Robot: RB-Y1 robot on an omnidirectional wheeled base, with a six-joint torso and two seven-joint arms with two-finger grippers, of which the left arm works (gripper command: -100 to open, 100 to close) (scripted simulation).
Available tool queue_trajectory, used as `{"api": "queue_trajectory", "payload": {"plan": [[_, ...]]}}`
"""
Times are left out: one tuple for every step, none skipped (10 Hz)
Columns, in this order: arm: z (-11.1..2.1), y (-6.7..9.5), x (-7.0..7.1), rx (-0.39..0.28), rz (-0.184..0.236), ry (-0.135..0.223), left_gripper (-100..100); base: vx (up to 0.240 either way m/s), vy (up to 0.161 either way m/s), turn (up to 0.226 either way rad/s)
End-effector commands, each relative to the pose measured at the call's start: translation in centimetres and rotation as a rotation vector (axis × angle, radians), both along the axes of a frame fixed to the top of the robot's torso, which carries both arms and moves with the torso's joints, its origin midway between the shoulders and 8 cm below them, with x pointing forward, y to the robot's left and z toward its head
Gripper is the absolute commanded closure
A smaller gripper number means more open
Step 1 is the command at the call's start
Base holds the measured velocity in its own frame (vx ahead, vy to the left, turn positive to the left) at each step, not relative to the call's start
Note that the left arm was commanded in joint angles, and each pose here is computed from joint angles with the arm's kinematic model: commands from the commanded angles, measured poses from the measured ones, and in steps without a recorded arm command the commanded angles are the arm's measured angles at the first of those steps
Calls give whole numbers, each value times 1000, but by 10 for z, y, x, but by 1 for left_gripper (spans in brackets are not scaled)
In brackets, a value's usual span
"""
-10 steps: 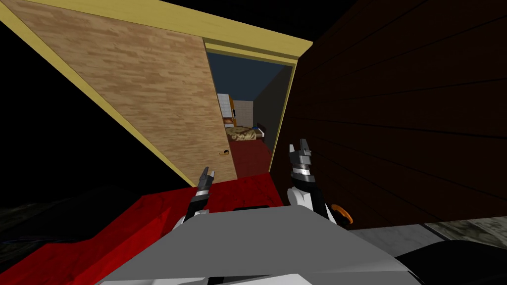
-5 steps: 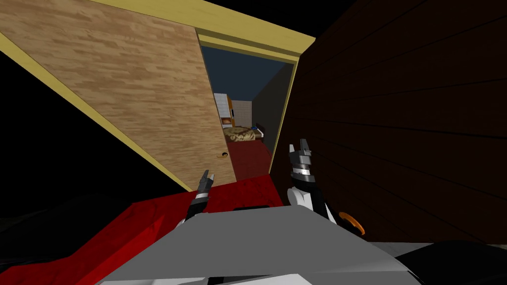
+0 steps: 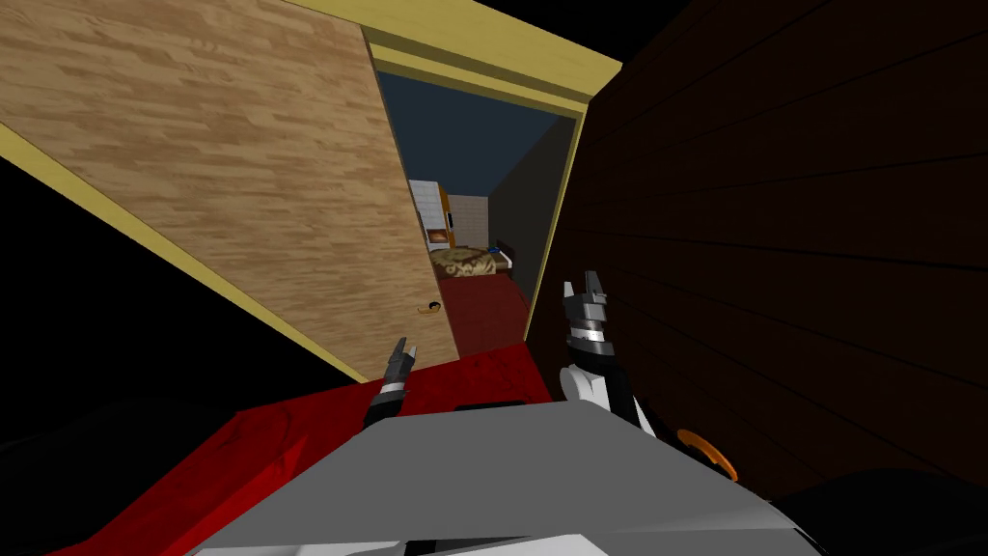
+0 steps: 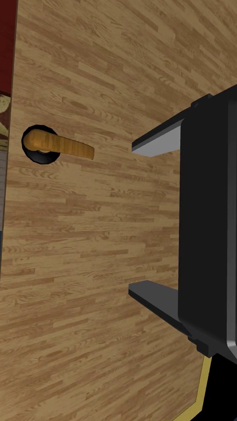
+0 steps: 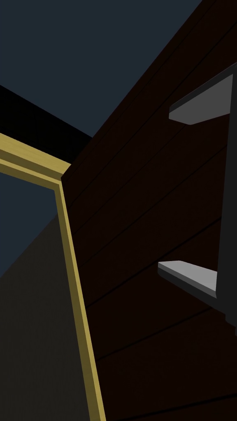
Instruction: Pull the door open
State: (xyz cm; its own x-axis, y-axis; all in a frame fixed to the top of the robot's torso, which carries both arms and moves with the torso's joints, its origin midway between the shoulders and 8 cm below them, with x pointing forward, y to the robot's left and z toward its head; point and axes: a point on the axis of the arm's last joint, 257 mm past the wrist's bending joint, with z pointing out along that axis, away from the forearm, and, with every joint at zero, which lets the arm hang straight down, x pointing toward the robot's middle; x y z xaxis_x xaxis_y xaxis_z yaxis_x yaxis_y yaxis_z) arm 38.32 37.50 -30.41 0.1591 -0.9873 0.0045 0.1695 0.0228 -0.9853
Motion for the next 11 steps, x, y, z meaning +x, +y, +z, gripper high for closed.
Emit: {"api": "queue_trajectory", "payload": {"plan": [[-9,4,-2,-3,6,17,-100,86,13,-43],[-21,8,-6,-6,12,40,-100,102,20,-69],[-26,10,-8,-8,16,50,-100,111,33,-55],[-31,12,-9,-9,19,59,-100,124,40,-30],[-36,14,-11,-11,22,69,-100,102,34,-36],[-46,18,-15,-14,29,88,-100,107,47,-58],[-50,19,-17,-15,31,96,-100,103,35,-49],[-54,21,-18,-16,34,104,-100,84,25,-26],[-58,22,-20,-18,37,111,-100,84,22,-23],[-62,23,-22,-19,40,119,-100,84,9,-25],[-69,26,-25,-21,45,133,-100,82,14,-37]]}}
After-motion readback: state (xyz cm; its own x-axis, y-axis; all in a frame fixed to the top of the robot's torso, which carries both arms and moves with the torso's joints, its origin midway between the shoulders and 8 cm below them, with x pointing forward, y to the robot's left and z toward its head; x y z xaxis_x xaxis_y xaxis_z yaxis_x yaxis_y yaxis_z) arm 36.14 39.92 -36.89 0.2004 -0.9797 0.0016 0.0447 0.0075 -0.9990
